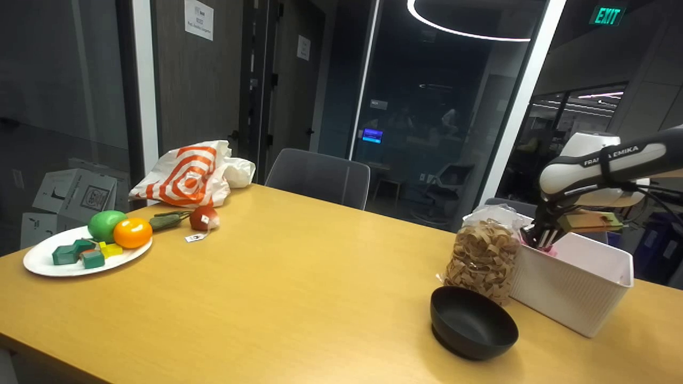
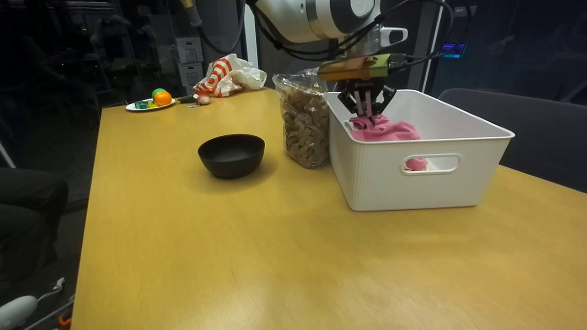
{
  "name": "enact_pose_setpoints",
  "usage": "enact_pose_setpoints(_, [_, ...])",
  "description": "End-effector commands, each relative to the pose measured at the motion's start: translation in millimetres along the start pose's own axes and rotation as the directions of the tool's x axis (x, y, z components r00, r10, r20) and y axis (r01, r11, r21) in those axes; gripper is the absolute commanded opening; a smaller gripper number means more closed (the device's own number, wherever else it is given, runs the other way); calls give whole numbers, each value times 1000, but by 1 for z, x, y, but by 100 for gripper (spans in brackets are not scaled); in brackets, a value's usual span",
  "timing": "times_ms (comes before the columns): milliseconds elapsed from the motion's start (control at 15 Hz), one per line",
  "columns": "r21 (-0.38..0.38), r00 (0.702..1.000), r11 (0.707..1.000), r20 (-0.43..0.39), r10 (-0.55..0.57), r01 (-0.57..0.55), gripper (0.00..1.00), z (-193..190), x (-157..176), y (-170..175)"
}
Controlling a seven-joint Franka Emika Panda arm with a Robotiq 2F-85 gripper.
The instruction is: Remove the towels from the basket
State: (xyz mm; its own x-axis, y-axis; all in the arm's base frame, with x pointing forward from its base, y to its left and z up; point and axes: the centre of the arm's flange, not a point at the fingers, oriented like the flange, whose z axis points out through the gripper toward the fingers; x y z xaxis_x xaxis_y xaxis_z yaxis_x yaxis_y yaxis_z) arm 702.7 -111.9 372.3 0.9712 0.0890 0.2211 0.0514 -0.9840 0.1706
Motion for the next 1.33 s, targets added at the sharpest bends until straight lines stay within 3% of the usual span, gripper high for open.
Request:
enact_pose_setpoints(0, [-20, 998, 999, -61, 31, -32, 9, -66, -7, 22])
enact_pose_setpoints(600, [-47, 976, 991, -185, 114, -125, 10, -218, -46, 74])
enact_pose_setpoints(1000, [-80, 945, 972, -263, 193, -221, 10, -319, -111, 97])
enact_pose_setpoints(1267, [-134, 915, 940, -309, 260, -312, 10, -365, -161, 106])
